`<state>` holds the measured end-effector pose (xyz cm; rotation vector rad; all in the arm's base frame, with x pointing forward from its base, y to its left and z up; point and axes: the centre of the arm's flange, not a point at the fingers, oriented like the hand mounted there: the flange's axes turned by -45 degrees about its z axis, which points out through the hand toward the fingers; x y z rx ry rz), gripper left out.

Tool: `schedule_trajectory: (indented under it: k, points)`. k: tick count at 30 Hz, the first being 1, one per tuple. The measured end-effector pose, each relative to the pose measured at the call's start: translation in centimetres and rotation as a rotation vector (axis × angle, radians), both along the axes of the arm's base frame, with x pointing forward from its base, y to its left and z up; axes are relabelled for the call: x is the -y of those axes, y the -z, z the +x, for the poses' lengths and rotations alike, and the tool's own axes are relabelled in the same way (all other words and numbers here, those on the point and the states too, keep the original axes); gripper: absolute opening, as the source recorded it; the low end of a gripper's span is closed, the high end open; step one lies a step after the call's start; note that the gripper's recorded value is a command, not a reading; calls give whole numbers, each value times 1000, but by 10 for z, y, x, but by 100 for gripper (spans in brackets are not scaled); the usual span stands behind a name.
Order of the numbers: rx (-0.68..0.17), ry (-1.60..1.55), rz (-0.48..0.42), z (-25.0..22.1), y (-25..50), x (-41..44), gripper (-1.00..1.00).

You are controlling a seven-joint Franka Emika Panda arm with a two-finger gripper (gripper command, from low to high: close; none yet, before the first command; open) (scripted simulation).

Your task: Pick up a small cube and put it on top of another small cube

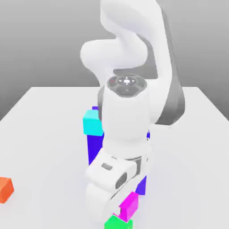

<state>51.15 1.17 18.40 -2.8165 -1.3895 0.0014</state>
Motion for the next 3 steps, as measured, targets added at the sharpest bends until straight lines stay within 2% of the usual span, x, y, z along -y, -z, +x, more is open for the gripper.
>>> schedule_trajectory:
  k: [3]
  points:
    - [0, 0, 0, 0, 0, 0, 100]
